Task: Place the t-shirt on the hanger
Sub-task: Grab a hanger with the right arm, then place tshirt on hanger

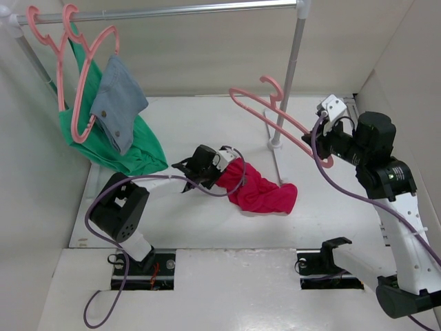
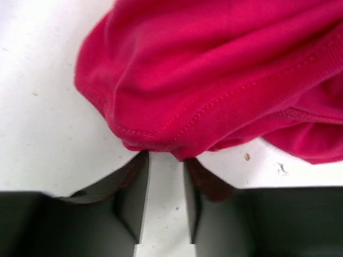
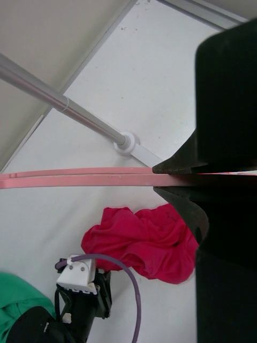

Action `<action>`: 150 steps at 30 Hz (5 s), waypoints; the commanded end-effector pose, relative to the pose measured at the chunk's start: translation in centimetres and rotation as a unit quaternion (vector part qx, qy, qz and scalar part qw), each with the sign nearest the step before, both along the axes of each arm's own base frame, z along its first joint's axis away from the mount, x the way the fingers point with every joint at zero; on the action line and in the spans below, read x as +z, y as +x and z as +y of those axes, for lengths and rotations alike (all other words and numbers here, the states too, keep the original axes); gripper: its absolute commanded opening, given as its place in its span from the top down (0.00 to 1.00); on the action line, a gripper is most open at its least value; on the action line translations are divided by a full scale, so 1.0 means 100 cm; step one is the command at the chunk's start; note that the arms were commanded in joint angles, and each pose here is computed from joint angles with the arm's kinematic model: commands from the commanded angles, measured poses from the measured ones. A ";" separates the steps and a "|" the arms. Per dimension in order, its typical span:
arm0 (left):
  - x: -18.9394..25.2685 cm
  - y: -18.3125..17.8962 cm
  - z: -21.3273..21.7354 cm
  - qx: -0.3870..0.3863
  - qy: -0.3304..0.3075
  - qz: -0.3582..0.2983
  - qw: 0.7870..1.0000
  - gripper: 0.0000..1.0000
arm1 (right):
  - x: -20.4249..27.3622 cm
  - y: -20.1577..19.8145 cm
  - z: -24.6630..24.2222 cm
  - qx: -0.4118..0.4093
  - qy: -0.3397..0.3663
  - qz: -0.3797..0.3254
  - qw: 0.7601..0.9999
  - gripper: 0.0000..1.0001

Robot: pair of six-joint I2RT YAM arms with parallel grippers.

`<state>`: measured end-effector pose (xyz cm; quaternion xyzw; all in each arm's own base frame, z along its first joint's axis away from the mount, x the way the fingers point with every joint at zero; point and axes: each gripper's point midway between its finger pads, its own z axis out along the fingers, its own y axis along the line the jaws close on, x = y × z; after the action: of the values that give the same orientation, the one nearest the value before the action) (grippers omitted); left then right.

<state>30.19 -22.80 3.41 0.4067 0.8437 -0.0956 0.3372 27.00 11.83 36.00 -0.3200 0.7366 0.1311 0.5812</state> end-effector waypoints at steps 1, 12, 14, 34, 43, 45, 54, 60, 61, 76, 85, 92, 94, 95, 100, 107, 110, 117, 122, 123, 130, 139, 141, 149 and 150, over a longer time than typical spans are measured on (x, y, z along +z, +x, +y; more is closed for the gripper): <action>0.030 0.024 -0.011 0.022 -0.023 -0.048 0.998 0.75 | 0.014 -0.001 -0.002 -0.005 0.011 -0.017 1.000 1.00; 0.045 0.018 -0.029 -0.005 -0.096 -0.015 0.995 0.66 | 0.011 -0.002 0.004 0.007 0.015 0.005 1.000 1.00; 0.048 0.015 -0.035 -0.019 -0.110 -0.010 0.994 0.53 | 0.015 -0.002 0.003 0.007 0.016 0.000 1.000 1.00; 0.071 0.049 -0.010 0.054 -0.090 0.001 0.994 1.00 | 0.012 -0.041 0.004 0.033 0.012 0.071 0.997 1.00; 0.113 0.060 -0.008 0.003 -0.111 0.029 0.993 1.00 | -0.010 -0.102 -0.007 0.018 0.003 0.218 0.976 1.00; 0.117 0.058 -0.012 -0.001 -0.122 0.037 0.992 1.00 | -0.012 -0.120 0.005 0.062 0.026 0.230 0.971 1.00; 0.118 0.057 -0.018 0.001 -0.126 0.028 0.992 1.00 | -0.032 -0.146 0.037 0.171 0.081 0.258 0.947 1.00; 0.120 0.056 -0.018 0.007 -0.133 0.029 0.991 1.00 | -0.054 -0.120 0.041 0.131 0.073 0.250 0.957 1.00; 0.116 0.054 -0.018 0.007 -0.130 0.033 0.991 1.00 | -0.056 -0.112 0.035 0.105 0.067 0.244 0.962 1.00; 0.123 0.058 -0.016 0.009 -0.127 0.017 0.992 1.00 | -0.062 -0.061 0.051 0.024 0.026 0.189 0.981 1.00; 0.130 0.046 -0.019 0.003 -0.135 0.049 0.990 1.00 | -0.049 -0.054 0.057 -0.047 0.036 0.155 0.986 1.00; 0.136 0.049 -0.019 -0.002 -0.124 0.037 0.992 1.00 | -0.022 -0.056 0.064 -0.045 0.033 0.111 0.992 1.00; 0.146 0.047 -0.028 -0.016 -0.135 0.033 0.990 1.00 | -0.023 -0.059 0.076 -0.019 0.026 0.108 0.994 1.00; 0.150 0.045 -0.030 -0.024 -0.142 0.037 0.989 1.00 | -0.027 -0.058 0.084 -0.005 0.018 0.104 0.994 1.00; 0.180 0.047 -0.045 -0.039 -0.177 0.041 0.983 1.00 | -0.040 -0.063 0.096 0.036 0.009 0.091 0.995 1.00; 0.232 0.043 -0.052 -0.080 -0.204 0.021 0.976 1.00 | -0.043 -0.069 0.087 0.079 0.030 0.023 0.996 1.00; 0.254 0.037 -0.056 -0.109 -0.207 0.007 0.972 1.00 | -0.033 -0.062 0.081 0.081 0.062 -0.021 0.995 1.00; 0.307 0.041 -0.063 -0.150 -0.199 -0.063 0.966 1.00 | -0.030 -0.059 0.088 0.159 0.089 -0.045 0.982 1.00; 0.321 0.024 -0.065 -0.205 -0.175 -0.086 0.959 1.00 | -0.047 -0.061 0.084 0.206 0.096 -0.023 0.974 1.00; 0.320 0.021 -0.066 -0.214 -0.177 -0.082 0.957 1.00 | -0.050 -0.058 0.083 0.209 0.099 -0.026 0.972 1.00; 0.337 -0.023 -0.083 -0.306 -0.206 -0.062 0.927 1.00 | -0.046 -0.030 0.075 0.209 0.105 -0.055 0.971 1.00; 0.328 -0.031 -0.076 -0.364 -0.147 -0.098 0.914 0.69 | -0.035 -0.011 0.076 0.226 0.098 -0.092 0.965 1.00; 0.326 -0.019 -0.069 -0.360 -0.120 -0.122 0.917 0.53 | -0.040 -0.008 0.077 0.232 0.099 -0.082 0.964 1.00; 0.322 0.013 -0.036 -0.375 -0.027 -0.199 0.905 0.35 | -0.045 -0.007 0.076 0.242 0.101 -0.071 0.962 1.00; 0.322 0.016 -0.033 -0.370 -0.026 -0.200 0.907 0.35 | -0.045 -0.009 0.077 0.247 0.102 -0.070 0.961 1.00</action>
<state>32.49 -27.27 34.25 0.6585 0.5836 -0.1848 0.4377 25.58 19.34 27.72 -0.4196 0.6292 0.3363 0.5613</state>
